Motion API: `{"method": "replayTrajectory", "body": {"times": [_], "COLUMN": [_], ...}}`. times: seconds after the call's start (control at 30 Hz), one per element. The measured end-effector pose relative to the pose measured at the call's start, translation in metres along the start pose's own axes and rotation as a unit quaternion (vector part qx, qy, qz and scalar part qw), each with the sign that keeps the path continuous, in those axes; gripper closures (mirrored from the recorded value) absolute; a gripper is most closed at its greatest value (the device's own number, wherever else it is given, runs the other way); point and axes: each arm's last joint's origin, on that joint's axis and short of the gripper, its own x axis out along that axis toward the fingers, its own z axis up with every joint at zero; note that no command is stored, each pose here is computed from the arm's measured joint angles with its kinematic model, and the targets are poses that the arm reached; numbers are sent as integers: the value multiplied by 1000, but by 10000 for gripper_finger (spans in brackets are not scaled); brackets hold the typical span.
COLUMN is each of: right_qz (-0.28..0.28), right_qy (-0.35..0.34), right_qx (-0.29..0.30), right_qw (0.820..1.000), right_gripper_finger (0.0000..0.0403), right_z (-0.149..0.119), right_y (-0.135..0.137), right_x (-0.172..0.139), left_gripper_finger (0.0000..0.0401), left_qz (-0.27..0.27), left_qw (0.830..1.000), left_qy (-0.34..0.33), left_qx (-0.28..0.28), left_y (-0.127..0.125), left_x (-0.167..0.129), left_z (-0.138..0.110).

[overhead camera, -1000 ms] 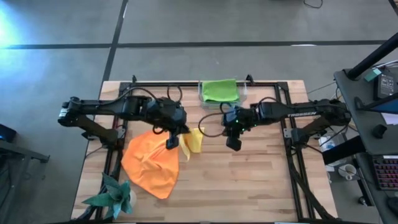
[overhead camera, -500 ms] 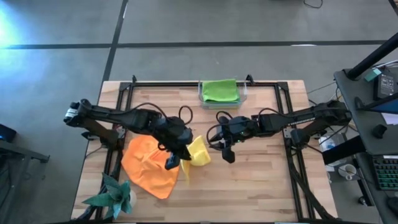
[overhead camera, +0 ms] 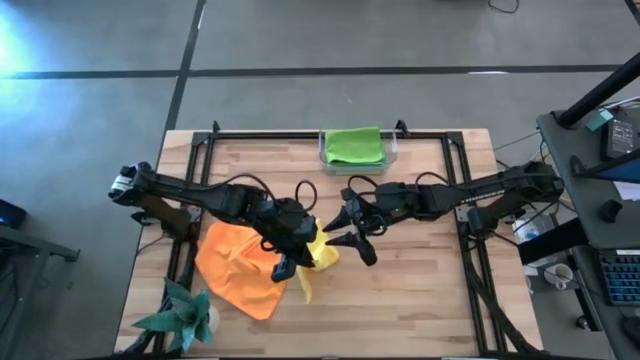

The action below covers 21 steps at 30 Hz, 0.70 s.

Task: Fold microfiber towels
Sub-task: Fold the yellow microfiber cloth

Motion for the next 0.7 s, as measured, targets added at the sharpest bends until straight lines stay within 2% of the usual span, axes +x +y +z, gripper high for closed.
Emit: {"method": "replayTrajectory", "body": {"times": [0.13,0.37,0.6,0.7], "right_qz": [29,109,111,135], "right_qy": [12,49,61,70], "right_qx": [1,-12,-15,-12], "right_qw": [1000,993,992,988], "right_gripper_finger": [242,243,246,247], "right_z": [-2,-12,-17,-19], "right_y": [-1,0,-3,-3], "right_x": [13,32,46,51], "left_gripper_finger": [400,400,400,400], "left_qz": [0,2,18,21], "left_qw": [999,999,999,998], "left_qy": [-27,-31,-37,-38], "left_qx": [28,29,31,39], "left_y": [-2,-2,0,0], "left_x": [-3,-6,-6,-6], "left_z": [5,5,6,6]}}
